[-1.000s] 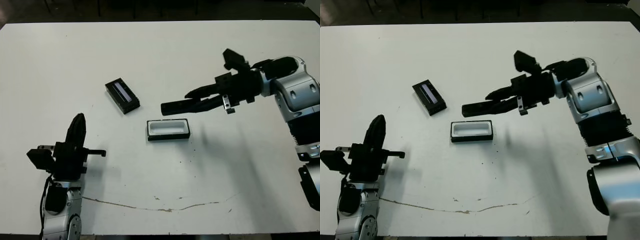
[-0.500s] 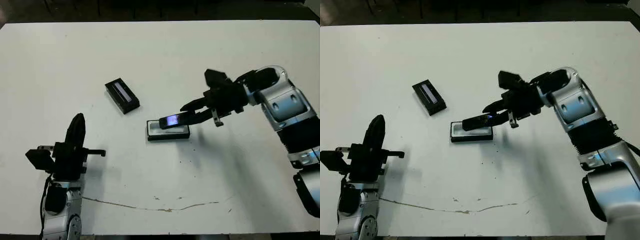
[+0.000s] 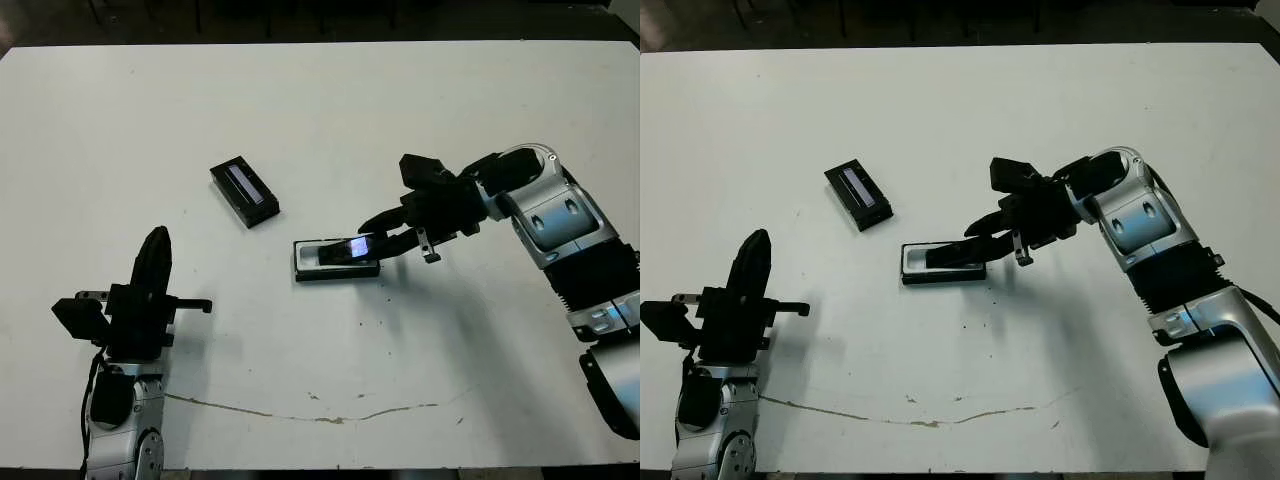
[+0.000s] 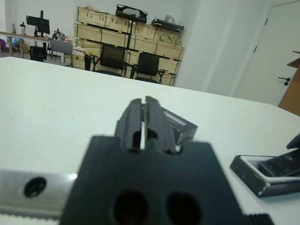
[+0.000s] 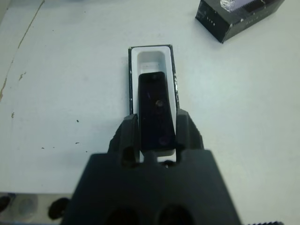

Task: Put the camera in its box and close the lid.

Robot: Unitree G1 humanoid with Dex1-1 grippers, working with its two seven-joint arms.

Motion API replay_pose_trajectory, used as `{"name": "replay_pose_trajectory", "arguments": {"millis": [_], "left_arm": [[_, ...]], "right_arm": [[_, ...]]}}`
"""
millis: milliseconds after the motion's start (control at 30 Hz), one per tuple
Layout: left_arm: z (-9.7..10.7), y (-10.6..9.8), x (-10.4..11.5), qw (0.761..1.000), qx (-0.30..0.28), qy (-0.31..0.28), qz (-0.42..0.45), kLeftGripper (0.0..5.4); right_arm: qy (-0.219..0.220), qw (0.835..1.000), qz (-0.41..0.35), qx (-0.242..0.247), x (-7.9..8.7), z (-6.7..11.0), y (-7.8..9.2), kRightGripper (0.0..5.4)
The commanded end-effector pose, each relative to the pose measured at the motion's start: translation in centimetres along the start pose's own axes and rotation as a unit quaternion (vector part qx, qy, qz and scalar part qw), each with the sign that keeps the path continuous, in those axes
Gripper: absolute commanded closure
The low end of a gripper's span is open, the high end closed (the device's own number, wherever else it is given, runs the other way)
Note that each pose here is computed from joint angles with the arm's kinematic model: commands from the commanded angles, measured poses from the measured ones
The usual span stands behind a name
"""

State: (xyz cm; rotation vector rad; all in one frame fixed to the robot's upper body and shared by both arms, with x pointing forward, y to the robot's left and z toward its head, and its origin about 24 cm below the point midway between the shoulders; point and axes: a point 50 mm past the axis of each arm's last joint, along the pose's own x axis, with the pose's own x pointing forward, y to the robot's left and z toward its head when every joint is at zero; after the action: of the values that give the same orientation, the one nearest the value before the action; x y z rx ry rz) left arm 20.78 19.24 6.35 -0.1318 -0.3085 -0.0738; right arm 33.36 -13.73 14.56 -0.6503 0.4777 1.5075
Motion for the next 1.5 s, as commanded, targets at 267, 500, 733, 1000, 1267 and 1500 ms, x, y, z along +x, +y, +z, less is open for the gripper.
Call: {"name": "replay_pose_trajectory", "arguments": {"millis": [267, 500, 733, 1000, 1267, 1500], "left_arm": [[-1.2, 0.0, -1.1, 0.999, -0.008, 0.032, 0.014, 5.40], [-1.2, 0.0, -1.2, 0.999, -0.009, 0.033, 0.017, 5.40], [-1.3, 0.1, -1.3, 0.999, -0.005, 0.032, 0.017, 5.40], [-1.4, 0.1, -1.4, 0.999, -0.002, 0.033, 0.021, 5.40], [-1.3, 0.1, -1.3, 0.999, -0.005, 0.032, 0.016, 5.40], [-1.4, 0.2, -1.2, 0.999, -0.007, 0.030, 0.016, 5.40]], "right_arm": [[0.015, 1.000, 0.022, 0.006, 2.4, -0.4, 0.0, 4.84], [0.011, 1.000, 0.021, 0.011, 4.3, 0.4, -0.2, 4.84], [-0.002, 0.999, 0.031, 0.011, 5.0, 0.8, -0.2, 4.84], [-0.006, 0.996, 0.055, -0.062, 3.3, 0.8, -0.1, 4.12], [-0.025, 0.995, 0.013, -0.092, -0.6, 2.6, -0.6, 2.72], [-0.062, 0.992, -0.020, -0.109, -3.2, 3.5, -0.2, 1.51]]}}
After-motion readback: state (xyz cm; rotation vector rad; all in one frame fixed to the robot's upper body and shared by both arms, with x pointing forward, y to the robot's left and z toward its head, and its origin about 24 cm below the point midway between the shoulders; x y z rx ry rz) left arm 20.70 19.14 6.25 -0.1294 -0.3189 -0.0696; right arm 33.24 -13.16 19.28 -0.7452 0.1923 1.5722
